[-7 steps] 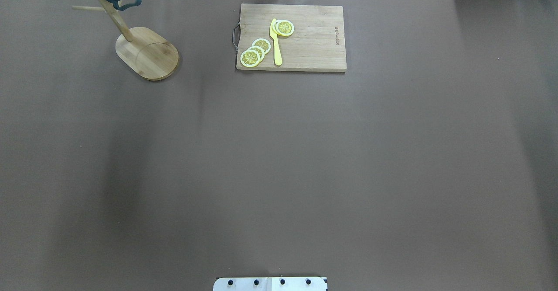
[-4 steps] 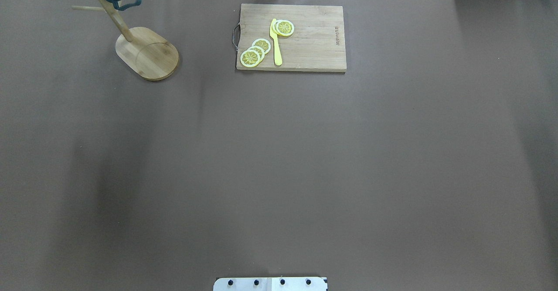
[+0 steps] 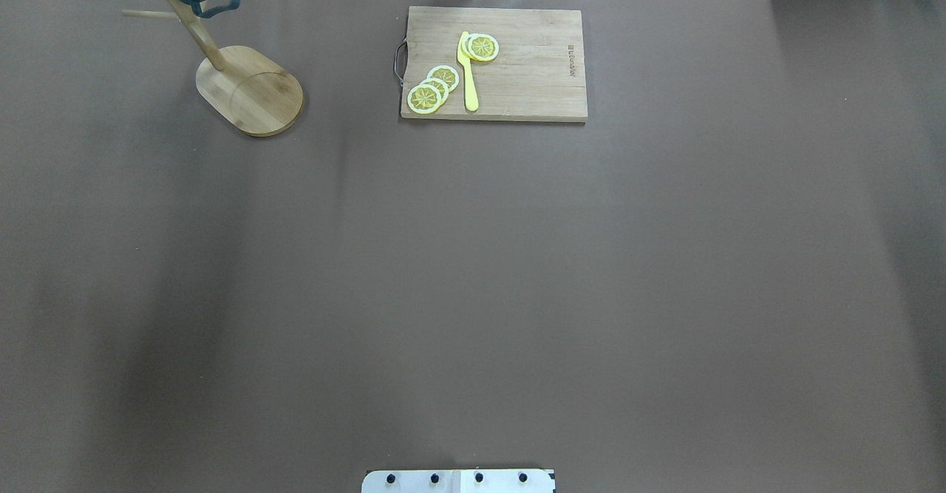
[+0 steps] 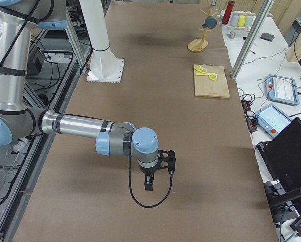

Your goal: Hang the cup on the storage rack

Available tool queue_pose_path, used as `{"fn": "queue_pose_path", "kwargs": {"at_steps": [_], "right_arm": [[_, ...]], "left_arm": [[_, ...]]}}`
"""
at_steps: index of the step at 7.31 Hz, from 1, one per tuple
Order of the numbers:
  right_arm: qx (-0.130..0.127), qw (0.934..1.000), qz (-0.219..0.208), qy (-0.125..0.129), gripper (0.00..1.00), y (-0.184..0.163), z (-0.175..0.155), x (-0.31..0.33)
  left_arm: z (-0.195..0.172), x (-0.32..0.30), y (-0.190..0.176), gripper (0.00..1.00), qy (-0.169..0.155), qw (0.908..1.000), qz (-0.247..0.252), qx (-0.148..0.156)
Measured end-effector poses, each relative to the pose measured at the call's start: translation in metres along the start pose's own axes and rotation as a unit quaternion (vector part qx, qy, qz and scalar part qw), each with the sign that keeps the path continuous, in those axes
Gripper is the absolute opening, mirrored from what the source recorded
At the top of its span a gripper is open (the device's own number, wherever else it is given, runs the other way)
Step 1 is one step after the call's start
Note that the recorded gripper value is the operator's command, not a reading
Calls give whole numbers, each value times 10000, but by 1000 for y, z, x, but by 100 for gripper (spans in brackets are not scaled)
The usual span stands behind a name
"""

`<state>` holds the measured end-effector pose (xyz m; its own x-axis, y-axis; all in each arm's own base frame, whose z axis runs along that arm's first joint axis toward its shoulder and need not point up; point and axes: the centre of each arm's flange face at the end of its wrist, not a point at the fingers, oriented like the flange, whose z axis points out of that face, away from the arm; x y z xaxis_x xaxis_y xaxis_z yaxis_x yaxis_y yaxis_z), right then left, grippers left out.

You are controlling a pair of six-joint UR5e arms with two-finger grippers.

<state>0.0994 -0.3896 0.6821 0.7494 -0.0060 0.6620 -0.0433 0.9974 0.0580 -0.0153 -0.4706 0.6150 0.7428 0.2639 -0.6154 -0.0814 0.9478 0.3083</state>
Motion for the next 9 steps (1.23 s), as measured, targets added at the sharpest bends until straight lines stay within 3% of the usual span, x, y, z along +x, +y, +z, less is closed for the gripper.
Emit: {"fn": "queue_pose_path", "kwargs": {"at_steps": [3, 6, 9], "right_arm": [[-123, 9999, 71, -1, 100, 6, 11, 9], [-413, 9991, -78, -51, 100, -1, 27, -13], [-692, 9976, 30, -53, 100, -4, 3, -48]], "left_arm": [[6, -14, 25, 99, 38, 9983, -169, -560], [-3, -18, 49, 99, 253, 9961, -491, -691], [-19, -11, 62, 99, 278, 9912, -834, -986]]}}
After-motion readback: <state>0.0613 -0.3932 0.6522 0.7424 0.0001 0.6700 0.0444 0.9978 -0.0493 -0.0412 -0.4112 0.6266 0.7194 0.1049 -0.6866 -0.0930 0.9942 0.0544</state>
